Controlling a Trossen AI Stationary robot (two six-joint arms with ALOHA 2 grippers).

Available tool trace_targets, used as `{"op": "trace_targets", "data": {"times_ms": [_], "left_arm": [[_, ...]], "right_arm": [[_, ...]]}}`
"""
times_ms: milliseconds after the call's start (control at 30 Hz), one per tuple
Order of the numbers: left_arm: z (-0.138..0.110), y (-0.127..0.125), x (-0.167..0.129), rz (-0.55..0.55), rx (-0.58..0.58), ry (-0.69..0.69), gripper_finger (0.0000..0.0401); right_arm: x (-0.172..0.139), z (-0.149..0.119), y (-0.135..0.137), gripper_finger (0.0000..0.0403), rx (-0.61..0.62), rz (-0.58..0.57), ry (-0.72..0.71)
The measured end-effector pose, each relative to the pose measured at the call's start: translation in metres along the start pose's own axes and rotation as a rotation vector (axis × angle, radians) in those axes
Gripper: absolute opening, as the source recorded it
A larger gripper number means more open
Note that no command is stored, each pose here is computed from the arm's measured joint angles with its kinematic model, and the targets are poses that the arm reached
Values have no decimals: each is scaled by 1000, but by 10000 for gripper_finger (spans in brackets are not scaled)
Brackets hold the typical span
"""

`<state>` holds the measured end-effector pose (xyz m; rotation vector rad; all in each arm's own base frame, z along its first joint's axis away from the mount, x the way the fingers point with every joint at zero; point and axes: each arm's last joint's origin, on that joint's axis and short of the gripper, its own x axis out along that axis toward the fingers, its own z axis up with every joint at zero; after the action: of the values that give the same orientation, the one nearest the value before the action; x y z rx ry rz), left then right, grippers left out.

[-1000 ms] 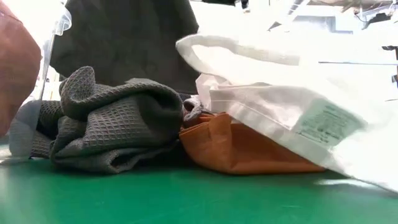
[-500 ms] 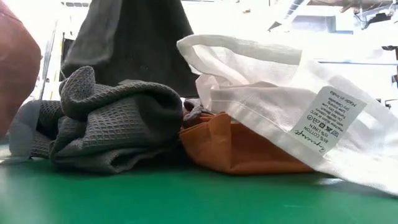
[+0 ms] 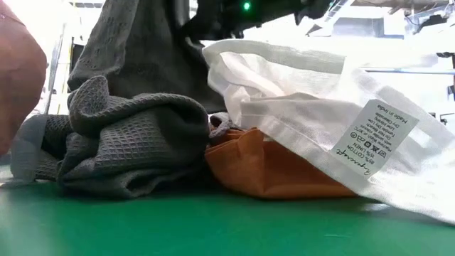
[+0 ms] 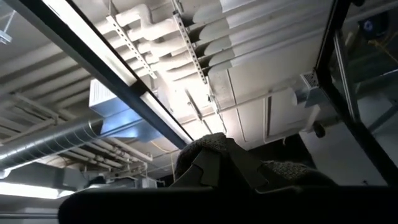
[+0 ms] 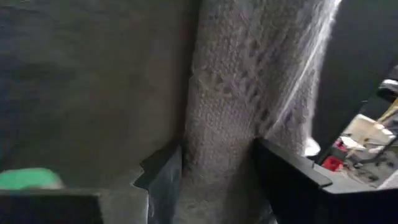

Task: Sort towels by color in basket
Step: Put the gray towel into the bottom transparent bin

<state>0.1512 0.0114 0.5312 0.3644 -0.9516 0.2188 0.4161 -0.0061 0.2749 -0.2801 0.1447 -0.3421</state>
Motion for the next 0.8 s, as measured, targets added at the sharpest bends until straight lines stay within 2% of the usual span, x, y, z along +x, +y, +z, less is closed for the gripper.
{"op": "trace_targets", "data": {"times_ms": [167, 267, 400, 500, 533, 633, 800], "left_arm": [[1, 0, 0, -11, -20, -5, 0], [1, 0, 0, -22, -26, -9, 0], [1, -1, 0, -28, -54, -10, 0], [1, -1, 0, -33, -92, -9, 0], [0, -1, 0, -37, -110, 0, 0], [-5, -4, -2, -88, -161, 86, 0], [-28, -13, -11, -168, -288, 382, 0]], "right_arm": [[8, -6, -10, 233, 12, -38, -9], [9, -6, -16, 208, 30, -53, -18], [10, -5, -19, 121, 52, -58, -40], [10, -4, -17, 34, 49, -10, -52], [9, -4, -15, 22, 44, 15, -58], [1, 9, -12, 24, 48, 74, -99], [-34, 66, -17, 19, -5, 162, -250]]}}
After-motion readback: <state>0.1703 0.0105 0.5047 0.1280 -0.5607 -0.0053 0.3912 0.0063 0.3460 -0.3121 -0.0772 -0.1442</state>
